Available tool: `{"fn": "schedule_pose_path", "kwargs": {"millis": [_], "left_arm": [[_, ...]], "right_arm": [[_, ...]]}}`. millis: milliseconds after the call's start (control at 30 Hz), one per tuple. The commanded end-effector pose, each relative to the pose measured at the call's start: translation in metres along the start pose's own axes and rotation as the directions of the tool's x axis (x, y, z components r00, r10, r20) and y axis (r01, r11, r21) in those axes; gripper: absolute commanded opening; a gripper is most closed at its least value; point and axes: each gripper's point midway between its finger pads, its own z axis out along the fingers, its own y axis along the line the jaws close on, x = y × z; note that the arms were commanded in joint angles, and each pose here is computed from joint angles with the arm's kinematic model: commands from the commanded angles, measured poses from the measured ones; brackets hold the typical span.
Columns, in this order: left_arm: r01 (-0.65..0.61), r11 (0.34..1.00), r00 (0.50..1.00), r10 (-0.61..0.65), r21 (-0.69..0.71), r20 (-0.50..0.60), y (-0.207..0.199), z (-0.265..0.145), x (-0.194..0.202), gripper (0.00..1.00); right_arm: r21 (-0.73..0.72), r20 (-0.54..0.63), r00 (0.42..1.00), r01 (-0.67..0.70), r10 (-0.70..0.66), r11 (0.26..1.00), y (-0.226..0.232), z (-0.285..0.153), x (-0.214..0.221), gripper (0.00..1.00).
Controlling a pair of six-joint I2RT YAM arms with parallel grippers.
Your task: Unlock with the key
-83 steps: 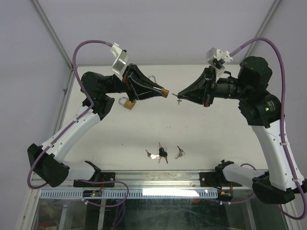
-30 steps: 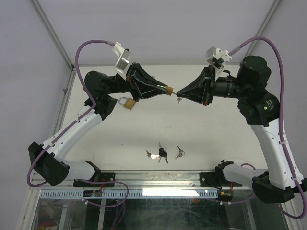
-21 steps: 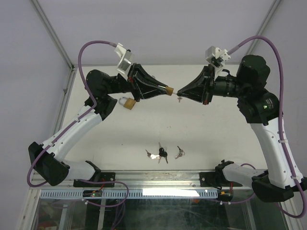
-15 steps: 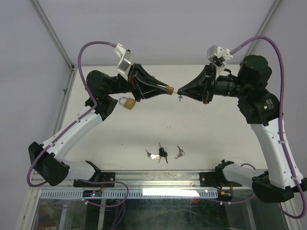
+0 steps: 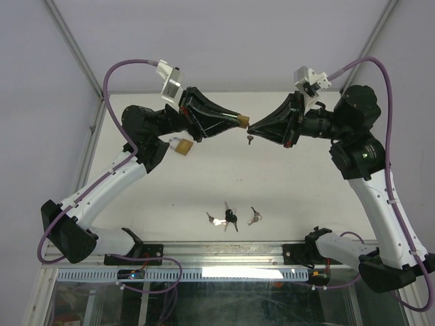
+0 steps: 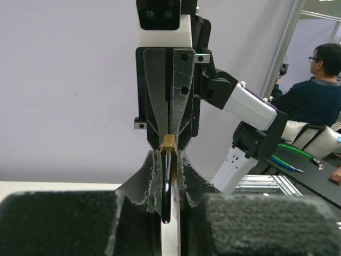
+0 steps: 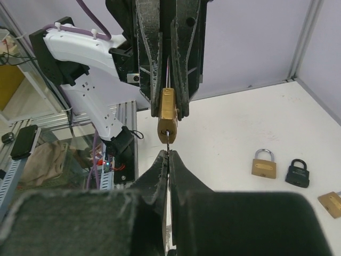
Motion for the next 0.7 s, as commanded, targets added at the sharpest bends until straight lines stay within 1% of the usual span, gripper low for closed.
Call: {"fn": "schedule_pose_path", "kwargs": {"millis": [0, 100, 200, 333, 400, 467, 533, 567, 633, 667], "left_arm": [[-0.001, 0.999, 1.0, 0.0, 0.047, 0.014, -0.018, 0.007, -0.004, 0.0], [-0.002, 0.999, 1.0, 0.003, 0.046, -0.025, -0.015, 0.002, 0.009, 0.0], [0.007, 1.0, 0.999, -0.006, 0.011, -0.052, -0.006, -0.006, 0.02, 0.0], [0.001, 0.999, 0.998, -0.004, -0.036, -0.069, 0.006, -0.018, 0.022, 0.0], [0.005, 0.996, 0.995, -0.013, -0.084, -0.098, 0.018, -0.029, 0.027, 0.0], [-0.002, 0.987, 0.99, -0.021, -0.162, -0.14, 0.035, -0.045, 0.036, 0.0], [-0.027, 0.971, 0.98, -0.022, -0.237, -0.198, 0.049, -0.063, 0.053, 0.0], [-0.036, 0.96, 0.969, -0.035, -0.279, -0.246, 0.057, -0.074, 0.067, 0.0], [-0.078, 0.921, 0.921, -0.08, -0.382, -0.381, 0.077, -0.107, 0.113, 0.0], [-0.1, 0.892, 0.881, -0.127, -0.441, -0.456, 0.087, -0.128, 0.14, 0.0]], "right_arm": [[-0.03, 0.109, 0.992, 0.069, -0.065, 0.997, 0.003, 0.004, -0.028, 0.0], [-0.024, 0.149, 0.985, 0.091, -0.086, 0.996, 0.003, -0.001, -0.042, 0.0], [-0.02, 0.153, 0.984, 0.092, -0.088, 0.996, 0.002, -0.006, -0.047, 0.0], [-0.003, 0.12, 0.991, 0.058, -0.058, 0.998, -0.004, -0.01, -0.037, 0.0], [0.021, 0.097, 0.995, 0.035, -0.037, 0.999, -0.01, -0.012, -0.028, 0.0], [0.049, 0.072, 0.997, 0.011, -0.014, 0.999, -0.016, -0.015, -0.017, 0.0], [0.076, 0.049, 0.999, -0.012, 0.008, 0.997, -0.022, -0.017, -0.008, 0.0], [0.09, 0.035, 0.999, -0.024, 0.021, 0.996, -0.025, -0.017, -0.002, 0.0], [0.121, 0.012, 0.999, -0.042, 0.041, 0.992, -0.031, -0.018, 0.007, 0.0], [0.137, 0.001, 0.999, -0.051, 0.052, 0.989, -0.035, -0.019, 0.011, 0.0]]}}
